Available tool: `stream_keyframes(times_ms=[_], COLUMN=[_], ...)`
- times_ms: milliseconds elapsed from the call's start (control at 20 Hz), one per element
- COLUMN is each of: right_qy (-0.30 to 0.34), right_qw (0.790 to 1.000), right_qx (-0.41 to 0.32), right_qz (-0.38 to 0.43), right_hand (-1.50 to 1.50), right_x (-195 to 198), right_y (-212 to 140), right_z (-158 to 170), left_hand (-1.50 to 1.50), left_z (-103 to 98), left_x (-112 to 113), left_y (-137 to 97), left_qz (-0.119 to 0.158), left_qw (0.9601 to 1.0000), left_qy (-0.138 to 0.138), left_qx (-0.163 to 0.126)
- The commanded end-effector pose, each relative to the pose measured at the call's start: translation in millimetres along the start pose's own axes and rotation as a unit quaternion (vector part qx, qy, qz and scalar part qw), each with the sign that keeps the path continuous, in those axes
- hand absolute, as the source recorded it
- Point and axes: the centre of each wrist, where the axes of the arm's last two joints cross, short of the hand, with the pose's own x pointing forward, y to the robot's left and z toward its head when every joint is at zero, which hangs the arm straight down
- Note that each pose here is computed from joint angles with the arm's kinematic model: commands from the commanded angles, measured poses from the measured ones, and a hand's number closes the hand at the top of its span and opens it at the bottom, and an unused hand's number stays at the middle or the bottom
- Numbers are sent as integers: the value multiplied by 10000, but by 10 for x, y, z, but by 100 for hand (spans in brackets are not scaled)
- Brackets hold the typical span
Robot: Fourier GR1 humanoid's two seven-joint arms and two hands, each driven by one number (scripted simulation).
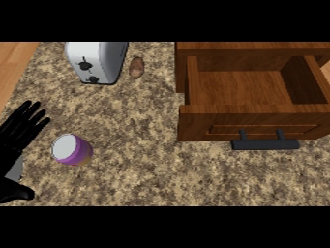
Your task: Pick up the can, place it into the drawer and close the drawer
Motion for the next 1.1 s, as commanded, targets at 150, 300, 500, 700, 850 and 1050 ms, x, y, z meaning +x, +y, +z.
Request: stream_keyframes(times_ms=[150, 300, 500, 700, 850, 1050], right_qy=[40, -32, 117, -37, 2, 9], right_qw=[10000, 10000, 9999, 10000, 10000, 10000], right_qx=[-5, 48, 39, 12, -9, 51], right_qz=[20, -45, -60, -64, -1, -27], right_hand=[-150, -150, -150, -150, -150, -150], right_x=[-92, -42, -114, 84, 16, 228], right_y=[-278, -235, -165, -81, 23, -109], right_z=[84, 58, 128, 134, 180, 67], left_hand=[-150, -150, -150, -150, -150, -150], left_z=[-141, -160, -190, -82, -100, -14], left_x=[-265, -574, -710, -937, -1058, -1221], left_y=[86, 257, 365, 424, 526, 538], left_qz=[-126, 25, -96, -200, -179, -127], left_qw=[9994, 9988, 9983, 9975, 9968, 9977], left_qy=[106, 176, 66, 130, 181, 249], left_qx=[292, 446, 571, 669, 760, 616])
